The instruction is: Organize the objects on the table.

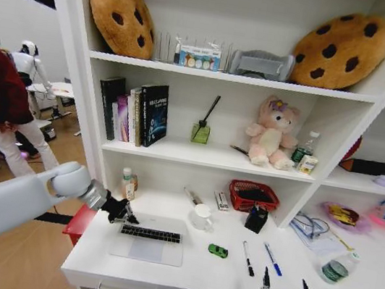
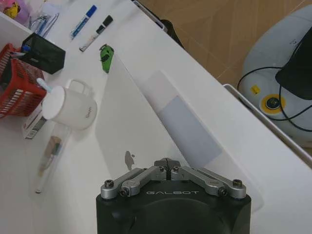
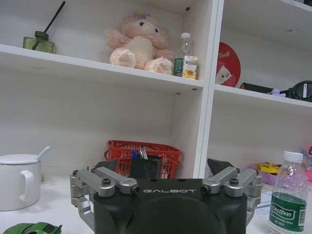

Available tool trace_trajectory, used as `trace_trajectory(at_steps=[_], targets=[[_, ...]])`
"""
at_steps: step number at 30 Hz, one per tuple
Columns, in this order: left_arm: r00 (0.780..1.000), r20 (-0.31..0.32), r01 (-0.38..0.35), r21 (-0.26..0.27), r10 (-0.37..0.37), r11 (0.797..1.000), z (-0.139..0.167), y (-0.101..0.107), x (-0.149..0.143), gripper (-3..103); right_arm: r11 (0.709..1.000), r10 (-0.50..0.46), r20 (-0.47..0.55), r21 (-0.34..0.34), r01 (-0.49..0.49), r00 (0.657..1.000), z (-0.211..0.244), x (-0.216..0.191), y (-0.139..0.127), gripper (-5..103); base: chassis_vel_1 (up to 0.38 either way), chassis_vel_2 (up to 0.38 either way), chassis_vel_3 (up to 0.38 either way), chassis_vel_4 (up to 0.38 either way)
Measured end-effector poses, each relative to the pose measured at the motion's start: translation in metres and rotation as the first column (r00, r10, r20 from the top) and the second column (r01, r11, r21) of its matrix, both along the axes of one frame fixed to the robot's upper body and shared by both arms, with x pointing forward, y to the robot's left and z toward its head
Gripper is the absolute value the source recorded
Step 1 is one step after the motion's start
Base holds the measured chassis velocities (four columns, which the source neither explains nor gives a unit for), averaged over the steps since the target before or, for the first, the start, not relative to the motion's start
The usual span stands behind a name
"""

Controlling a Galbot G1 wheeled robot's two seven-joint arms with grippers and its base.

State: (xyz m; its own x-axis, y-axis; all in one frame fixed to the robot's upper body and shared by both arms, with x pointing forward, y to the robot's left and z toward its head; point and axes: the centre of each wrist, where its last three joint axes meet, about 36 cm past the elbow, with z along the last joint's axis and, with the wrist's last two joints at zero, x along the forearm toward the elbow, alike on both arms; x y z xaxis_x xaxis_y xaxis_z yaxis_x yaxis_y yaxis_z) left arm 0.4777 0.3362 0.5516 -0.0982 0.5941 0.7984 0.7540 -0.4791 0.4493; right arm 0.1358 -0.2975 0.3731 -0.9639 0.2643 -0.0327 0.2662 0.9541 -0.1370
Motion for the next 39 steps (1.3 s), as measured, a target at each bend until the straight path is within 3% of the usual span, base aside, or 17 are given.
trace_trajectory(at_steps=[7, 13, 15, 16, 19, 20, 23, 24, 25, 26, 29, 30, 33, 34, 36, 37, 39], targets=[[0.989, -0.026, -0.147, -0.075, 0.146, 0.986, -0.034, 0.04, -0.041, 0, 1.0, -0.022, -0.008, 0.019, 0.022, 1.0, 0.003, 0.0, 0.004, 100, 0.0, 0.0, 0.0, 0.0], [0.949, -0.018, -0.308, -0.26, 0.314, 0.915, -0.04, 0.062, -0.045, 0, 0.999, -0.023, -0.01, 0.026, 0.023, 1.0, 0.011, 0.0, 0.006, 100, 0.0, 0.0, 0.0, 0.0], [0.913, -0.043, -0.39, -0.383, 0.406, 0.837, -0.046, 0.061, -0.042, 0, 0.998, -0.05, -0.009, 0.038, 0.051, 0.999, 0.015, -0.004, 0.007, 100, 0.0, 0.0, 0.0, 0.0], [0.913, -0.043, -0.39, -0.383, 0.406, 0.837, -0.046, 0.061, -0.042, 0, 0.998, -0.05, -0.009, 0.038, 0.051, 0.999, 0.015, -0.004, 0.007, 100, 0.0, 0.0, 0.0, 0.0], [0.836, -0.082, -0.498, -0.527, 0.542, 0.689, -0.055, 0.055, -0.049, 0, 0.997, -0.057, -0.008, 0.051, 0.057, 0.998, 0.02, -0.006, 0.009, 100, 0.0, 0.0, 0.0, 0.0], [0.836, -0.082, -0.498, -0.527, 0.542, 0.689, -0.055, 0.055, -0.049, 0, 0.997, -0.057, -0.008, 0.051, 0.057, 0.998, 0.02, -0.006, 0.009, 100, 0.0, 0.0, 0.0, 0.0], [0.68, -0.192, -0.633, -0.641, 0.708, 0.434, -0.072, 0.054, -0.081, 1, 0.998, -0.021, -0.007, 0.064, 0.022, 1.0, 0.025, -0.004, 0.01, 100, 0.0, 0.0, 0.0, 0.0], [0.68, -0.192, -0.633, -0.641, 0.708, 0.434, -0.072, 0.054, -0.081, 1, 0.998, -0.021, -0.007, 0.064, 0.022, 1.0, 0.025, -0.004, 0.01, 100, 0.0, 0.0, 0.0, 0.0], [0.597, -0.227, -0.673, -0.663, 0.77, 0.326, -0.079, 0.058, -0.098, 6, 0.998, -0.007, -0.01, 0.069, 0.007, 1.0, 0.026, -0.003, 0.011, 100, 0.0, 0.0, 0.0, 0.0], [0.597, -0.227, -0.673, -0.663, 0.77, 0.326, -0.079, 0.058, -0.098, 6, 0.998, -0.007, -0.01, 0.069, 0.007, 1.0, 0.026, -0.003, 0.011, 100, 0.0, 0.0, 0.0, 0.0], [0.301, -0.32, -0.715, -0.699, 0.898, -0.009, -0.083, 0.071, -0.144, 23, 0.997, 0.033, -0.02, 0.071, -0.031, 0.999, 0.028, 0.0, 0.012, 100, 0.0, 0.0, 0.0, 0.0], [0.301, -0.32, -0.715, -0.699, 0.898, -0.009, -0.083, 0.071, -0.144, 23, 0.997, 0.033, -0.02, 0.071, -0.031, 0.999, 0.028, 0.0, 0.012, 100, 0.0, 0.0, 0.0, 0.0], [0.097, -0.459, -0.728, -0.638, 0.883, -0.251, -0.087, 0.067, -0.189, 38, 0.996, 0.063, -0.017, 0.062, -0.062, 0.998, 0.032, 0.006, 0.008, 100, 0.0, 0.0, 0.0, 0.0], [0.097, -0.459, -0.728, -0.638, 0.883, -0.251, -0.087, 0.067, -0.189, 38, 0.996, 0.063, -0.017, 0.062, -0.062, 0.998, 0.032, 0.006, 0.008, 100, 0.0, 0.0, 0.0, 0.0], [0.001, -0.523, -0.695, -0.613, 0.852, -0.376, -0.079, 0.055, -0.22, 50, 0.994, 0.094, -0.015, 0.064, -0.093, 0.995, 0.036, 0.009, 0.006, 100, 0.0, 0.0, 0.0, 0.0], [0.001, -0.523, -0.695, -0.613, 0.852, -0.376, -0.079, 0.055, -0.22, 50, 0.994, 0.094, -0.015, 0.064, -0.093, 0.995, 0.036, 0.009, 0.006, 100, 0.0, 0.0, 0.0, 0.0], [-0.047, -0.581, -0.648, -0.601, 0.813, -0.468, -0.068, 0.037, -0.237, 60, 0.988, 0.141, -0.024, 0.067, -0.139, 0.99, 0.038, 0.008, 0.005, 100, 0.0, 0.0, 0.0, 0.0]])
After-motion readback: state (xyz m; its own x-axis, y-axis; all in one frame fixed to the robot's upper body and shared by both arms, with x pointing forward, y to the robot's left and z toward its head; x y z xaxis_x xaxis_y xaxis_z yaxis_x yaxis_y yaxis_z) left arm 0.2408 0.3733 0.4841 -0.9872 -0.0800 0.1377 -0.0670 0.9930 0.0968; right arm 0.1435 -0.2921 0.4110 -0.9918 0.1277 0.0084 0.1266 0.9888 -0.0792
